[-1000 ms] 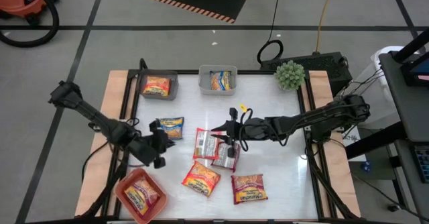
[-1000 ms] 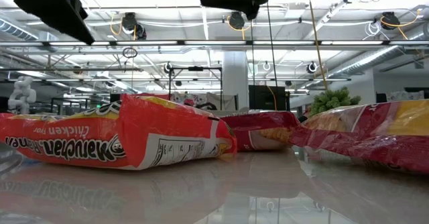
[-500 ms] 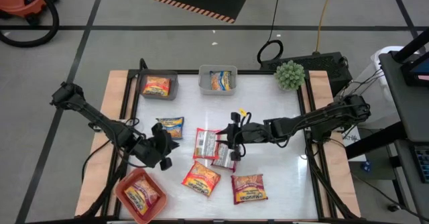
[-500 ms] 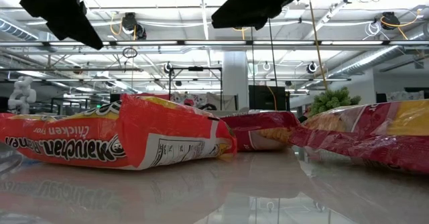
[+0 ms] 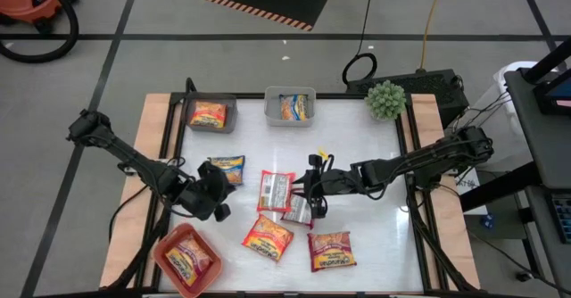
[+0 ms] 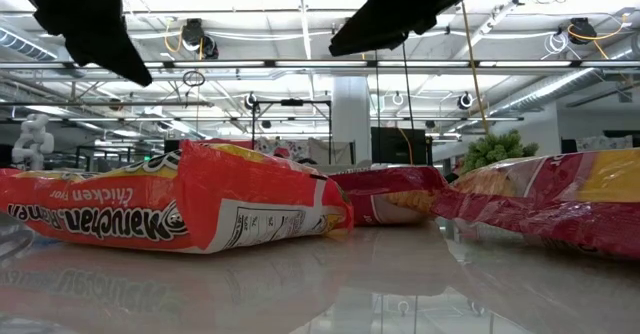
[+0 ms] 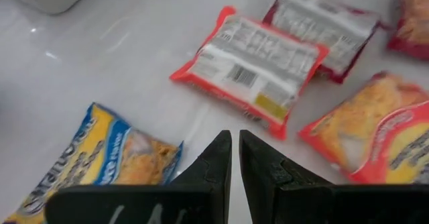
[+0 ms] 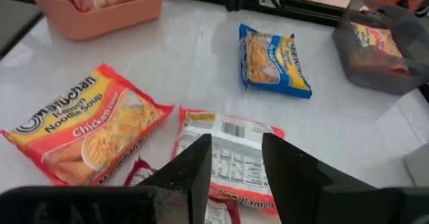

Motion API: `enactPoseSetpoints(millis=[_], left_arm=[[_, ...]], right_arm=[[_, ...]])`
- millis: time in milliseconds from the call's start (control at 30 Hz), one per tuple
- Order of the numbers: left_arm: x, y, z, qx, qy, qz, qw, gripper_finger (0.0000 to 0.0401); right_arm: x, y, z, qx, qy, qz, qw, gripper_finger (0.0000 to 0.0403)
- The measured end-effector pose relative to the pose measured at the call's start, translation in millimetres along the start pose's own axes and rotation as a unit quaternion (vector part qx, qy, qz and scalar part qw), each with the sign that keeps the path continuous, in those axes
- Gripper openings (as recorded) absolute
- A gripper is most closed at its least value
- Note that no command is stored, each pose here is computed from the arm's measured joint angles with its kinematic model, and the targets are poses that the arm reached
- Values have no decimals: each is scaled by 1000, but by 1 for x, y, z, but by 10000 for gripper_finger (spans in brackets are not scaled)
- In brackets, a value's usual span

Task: Sort Maruchan noodles
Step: Put the top orange noodle pack into the black bin

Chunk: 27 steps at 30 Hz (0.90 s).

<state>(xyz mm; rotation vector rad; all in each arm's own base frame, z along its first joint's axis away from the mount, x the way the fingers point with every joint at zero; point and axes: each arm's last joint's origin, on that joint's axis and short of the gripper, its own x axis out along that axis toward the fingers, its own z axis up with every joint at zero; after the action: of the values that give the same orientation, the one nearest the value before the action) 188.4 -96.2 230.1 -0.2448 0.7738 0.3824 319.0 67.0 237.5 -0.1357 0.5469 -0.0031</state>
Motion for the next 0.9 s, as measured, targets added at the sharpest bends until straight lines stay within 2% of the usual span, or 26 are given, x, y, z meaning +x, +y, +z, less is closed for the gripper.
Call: enactPoseSetpoints(millis=[100, 367, 533, 900], left_arm=[[1, 6, -3, -2, 16, 25, 1000, 35], [0, 28, -13, -71, 70, 126, 987, 35], [-2, 33, -16, -101, 94, 144, 980, 39], [2, 44, -14, -166, 129, 175, 962, 126]], right_arm=[[0, 0, 0, -2, 0, 0, 1000, 128], [0, 0, 0, -12, -1, -1, 1000, 128], [0, 0, 0, -21, -1, -1, 1000, 128], [1, -4, 1, -55, -5, -6, 998, 128]])
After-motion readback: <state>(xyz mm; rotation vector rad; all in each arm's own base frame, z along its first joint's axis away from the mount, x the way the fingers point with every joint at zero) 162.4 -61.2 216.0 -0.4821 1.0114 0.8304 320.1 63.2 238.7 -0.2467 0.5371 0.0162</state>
